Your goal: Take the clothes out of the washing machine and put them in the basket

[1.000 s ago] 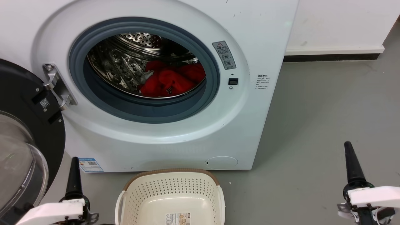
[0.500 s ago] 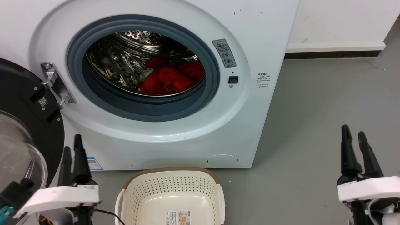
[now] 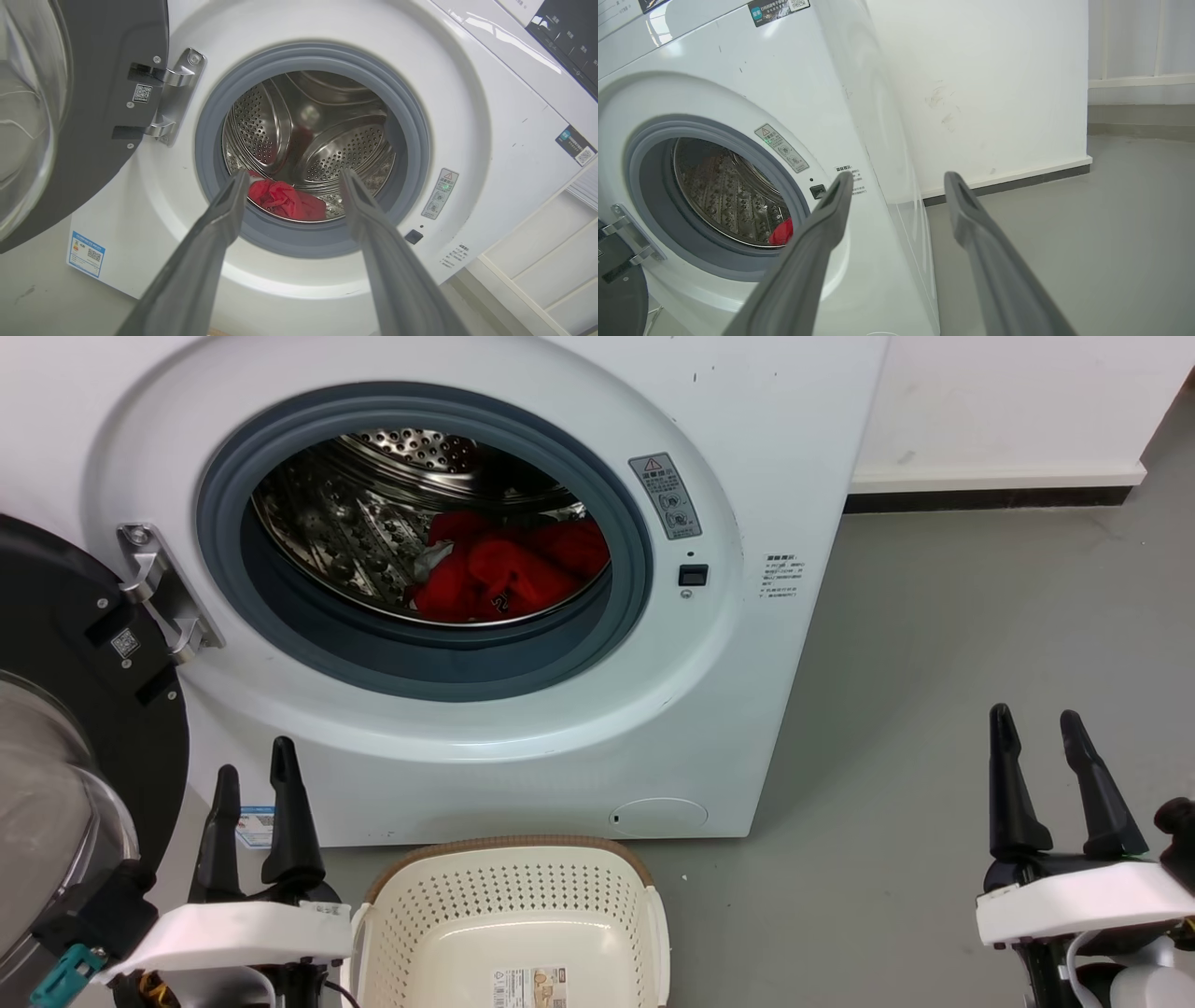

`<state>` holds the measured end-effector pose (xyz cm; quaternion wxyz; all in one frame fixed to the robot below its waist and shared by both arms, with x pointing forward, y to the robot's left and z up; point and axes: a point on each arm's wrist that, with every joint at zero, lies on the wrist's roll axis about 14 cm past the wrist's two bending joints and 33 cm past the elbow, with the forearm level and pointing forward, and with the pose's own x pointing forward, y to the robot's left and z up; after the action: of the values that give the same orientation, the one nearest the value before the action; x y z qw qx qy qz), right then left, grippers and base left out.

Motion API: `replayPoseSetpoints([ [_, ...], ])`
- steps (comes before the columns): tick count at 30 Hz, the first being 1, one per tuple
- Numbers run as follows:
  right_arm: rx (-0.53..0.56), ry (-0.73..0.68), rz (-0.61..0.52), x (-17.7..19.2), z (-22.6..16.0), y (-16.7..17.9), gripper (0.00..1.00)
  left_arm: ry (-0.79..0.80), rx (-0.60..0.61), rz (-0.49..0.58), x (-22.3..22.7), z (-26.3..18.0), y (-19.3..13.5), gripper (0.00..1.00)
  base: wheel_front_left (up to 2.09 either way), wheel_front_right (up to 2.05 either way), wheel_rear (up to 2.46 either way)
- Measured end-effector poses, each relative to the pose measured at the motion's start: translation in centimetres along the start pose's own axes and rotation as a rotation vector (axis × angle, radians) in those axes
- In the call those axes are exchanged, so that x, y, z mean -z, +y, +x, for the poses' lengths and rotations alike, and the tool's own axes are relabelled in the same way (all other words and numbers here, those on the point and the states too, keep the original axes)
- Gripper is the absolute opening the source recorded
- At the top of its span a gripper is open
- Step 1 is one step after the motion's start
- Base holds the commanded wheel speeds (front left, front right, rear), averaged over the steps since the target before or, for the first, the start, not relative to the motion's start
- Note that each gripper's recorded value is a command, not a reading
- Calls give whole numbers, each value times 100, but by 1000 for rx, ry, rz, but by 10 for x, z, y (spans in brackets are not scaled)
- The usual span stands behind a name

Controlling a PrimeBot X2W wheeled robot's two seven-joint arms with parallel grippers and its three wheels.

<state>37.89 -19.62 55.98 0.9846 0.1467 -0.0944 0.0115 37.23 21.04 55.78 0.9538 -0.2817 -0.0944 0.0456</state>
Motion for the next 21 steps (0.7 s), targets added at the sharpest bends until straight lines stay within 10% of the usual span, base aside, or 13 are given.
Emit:
replayPoseSetpoints([
  [21,-62,49,-318,20,-7,7,100,27,134,378,26,-10,-32,100,0,0,0],
])
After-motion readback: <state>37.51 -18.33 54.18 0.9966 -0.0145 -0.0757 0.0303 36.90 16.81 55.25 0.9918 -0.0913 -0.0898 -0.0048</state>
